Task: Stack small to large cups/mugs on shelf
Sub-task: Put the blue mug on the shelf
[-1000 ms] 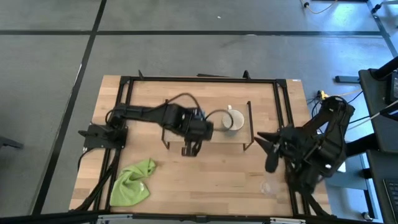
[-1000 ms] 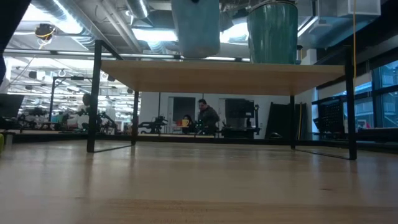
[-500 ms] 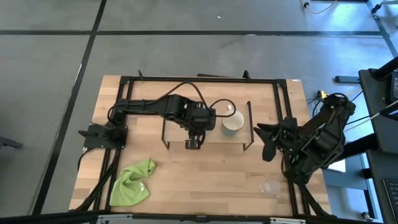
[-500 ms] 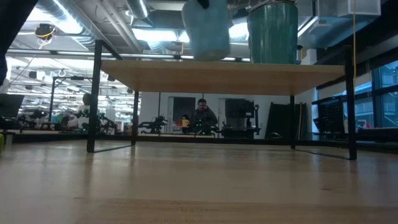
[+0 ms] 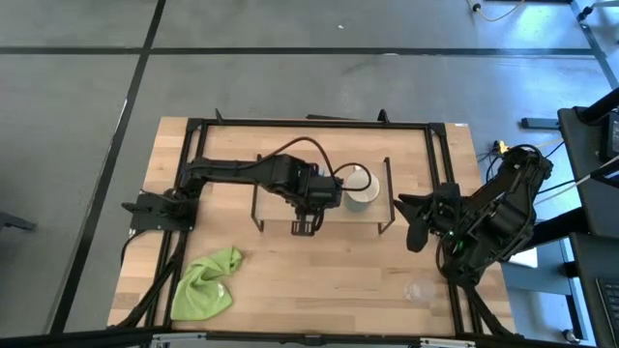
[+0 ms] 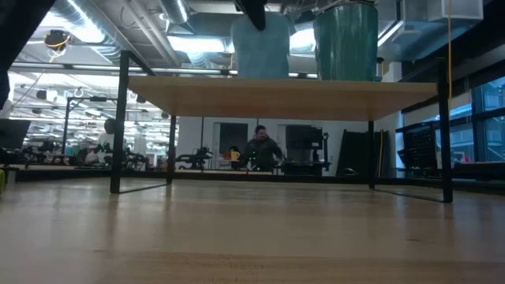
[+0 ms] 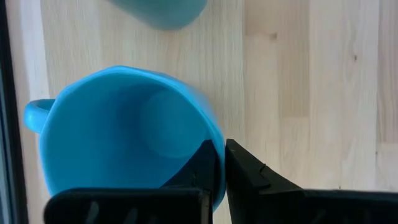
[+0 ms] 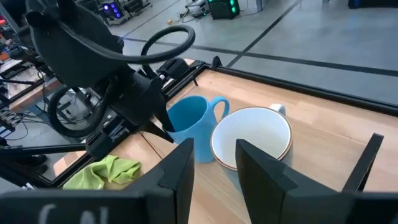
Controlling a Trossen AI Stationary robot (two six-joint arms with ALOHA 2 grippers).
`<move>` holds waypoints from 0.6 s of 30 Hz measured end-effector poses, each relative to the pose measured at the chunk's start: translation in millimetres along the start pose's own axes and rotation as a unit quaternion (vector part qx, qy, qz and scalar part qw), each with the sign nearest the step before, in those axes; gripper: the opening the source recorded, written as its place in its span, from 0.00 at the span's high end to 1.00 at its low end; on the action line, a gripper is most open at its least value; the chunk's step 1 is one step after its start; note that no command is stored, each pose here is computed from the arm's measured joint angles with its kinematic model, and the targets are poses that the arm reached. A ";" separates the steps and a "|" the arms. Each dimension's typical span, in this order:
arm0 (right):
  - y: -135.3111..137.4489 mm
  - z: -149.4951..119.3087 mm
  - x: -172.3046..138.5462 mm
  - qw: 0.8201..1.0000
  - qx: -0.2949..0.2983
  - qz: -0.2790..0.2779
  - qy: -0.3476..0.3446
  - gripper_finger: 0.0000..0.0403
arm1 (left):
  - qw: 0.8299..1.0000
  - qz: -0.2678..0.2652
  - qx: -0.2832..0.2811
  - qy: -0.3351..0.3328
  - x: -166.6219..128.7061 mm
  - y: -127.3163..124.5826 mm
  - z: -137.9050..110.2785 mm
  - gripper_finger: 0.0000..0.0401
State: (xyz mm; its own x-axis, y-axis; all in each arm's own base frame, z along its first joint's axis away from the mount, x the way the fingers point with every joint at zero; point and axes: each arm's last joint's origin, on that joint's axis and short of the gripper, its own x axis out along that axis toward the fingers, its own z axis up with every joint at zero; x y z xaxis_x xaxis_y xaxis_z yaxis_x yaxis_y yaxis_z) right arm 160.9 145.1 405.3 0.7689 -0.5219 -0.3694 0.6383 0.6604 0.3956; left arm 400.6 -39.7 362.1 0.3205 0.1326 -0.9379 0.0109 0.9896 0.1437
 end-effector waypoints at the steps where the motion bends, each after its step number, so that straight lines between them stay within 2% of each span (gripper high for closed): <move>1: 0.0 0.0 0.1 1.000 0.000 0.000 0.000 0.70 | 1.000 0.001 -0.001 0.000 0.0 0.6 0.0 0.97; 13: -1.2 -0.1 0.1 1.000 -0.007 -0.003 0.004 0.70 | 1.000 0.000 0.012 -0.019 -0.6 -1.0 3.5 0.96; 18: -1.3 -0.3 0.0 1.000 -0.009 -0.004 0.008 0.70 | 1.000 0.002 0.014 -0.019 -0.4 0.1 3.5 0.92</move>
State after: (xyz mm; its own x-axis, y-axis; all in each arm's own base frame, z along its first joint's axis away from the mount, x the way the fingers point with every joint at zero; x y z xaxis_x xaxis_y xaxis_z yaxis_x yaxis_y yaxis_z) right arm 160.0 144.4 404.5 0.7626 -0.5189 -0.3862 0.6440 0.6653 0.3778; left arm 403.8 -39.8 363.6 0.3556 0.1331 -0.9251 0.0363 0.9871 0.1559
